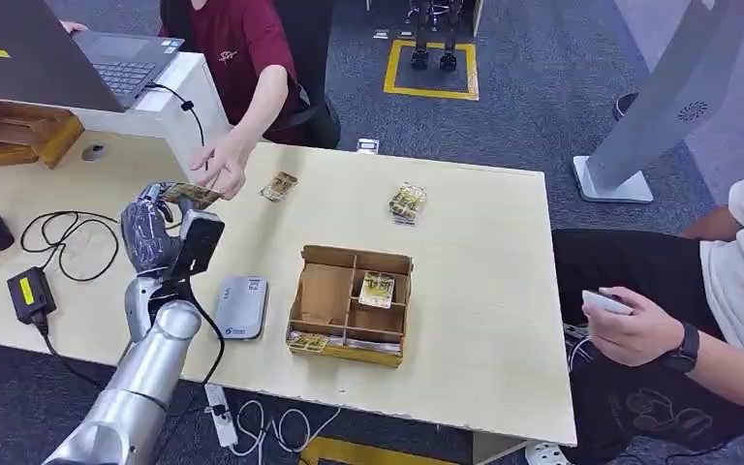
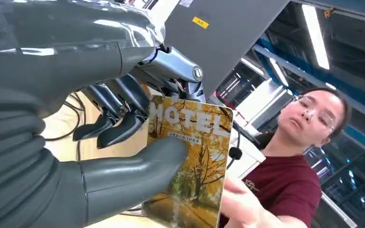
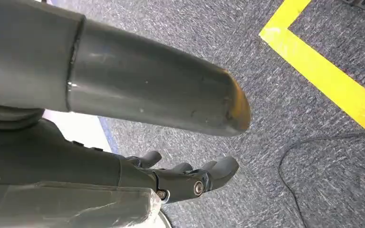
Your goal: Pass the card to the sensor for recognition and then transmit it.
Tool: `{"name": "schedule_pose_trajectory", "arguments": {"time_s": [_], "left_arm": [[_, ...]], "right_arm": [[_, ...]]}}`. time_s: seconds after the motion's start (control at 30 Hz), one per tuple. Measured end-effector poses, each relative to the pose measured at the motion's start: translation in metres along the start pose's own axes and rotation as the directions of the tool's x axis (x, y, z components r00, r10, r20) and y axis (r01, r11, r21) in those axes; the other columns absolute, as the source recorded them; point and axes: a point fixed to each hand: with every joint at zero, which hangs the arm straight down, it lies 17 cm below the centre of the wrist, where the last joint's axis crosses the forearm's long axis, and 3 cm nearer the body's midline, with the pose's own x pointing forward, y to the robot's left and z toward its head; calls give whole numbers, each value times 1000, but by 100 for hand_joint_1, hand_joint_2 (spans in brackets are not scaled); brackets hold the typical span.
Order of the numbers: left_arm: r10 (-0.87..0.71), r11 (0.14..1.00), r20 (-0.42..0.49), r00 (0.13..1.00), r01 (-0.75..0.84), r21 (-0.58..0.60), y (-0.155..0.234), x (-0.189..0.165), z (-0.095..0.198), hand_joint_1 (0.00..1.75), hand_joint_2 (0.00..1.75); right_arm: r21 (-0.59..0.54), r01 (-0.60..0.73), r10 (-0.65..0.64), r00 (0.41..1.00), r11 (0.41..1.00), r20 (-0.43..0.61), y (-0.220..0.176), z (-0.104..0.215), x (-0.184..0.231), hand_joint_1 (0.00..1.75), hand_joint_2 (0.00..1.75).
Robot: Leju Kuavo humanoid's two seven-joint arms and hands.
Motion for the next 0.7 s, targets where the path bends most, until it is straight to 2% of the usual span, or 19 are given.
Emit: {"name": "schedule_pose_trajectory", "arguments": {"time_s": [0.3,0.33,0.7], "left_arm": [[10,1000,-19,1000,-10,-9,-5,-4,1,175,175],[12,1000,-19,1000,-13,-9,-5,-4,1,0,175],[84,996,-65,994,-86,-25,-10,-12,2,0,175]], "right_arm": [[-1,-6,6,1000,1000,3,-1,0,1,0,0],[-2,-6,6,1000,1000,3,-1,0,1,0,0],[-2,-5,5,1000,1000,1,-1,0,1,0,0]]}}
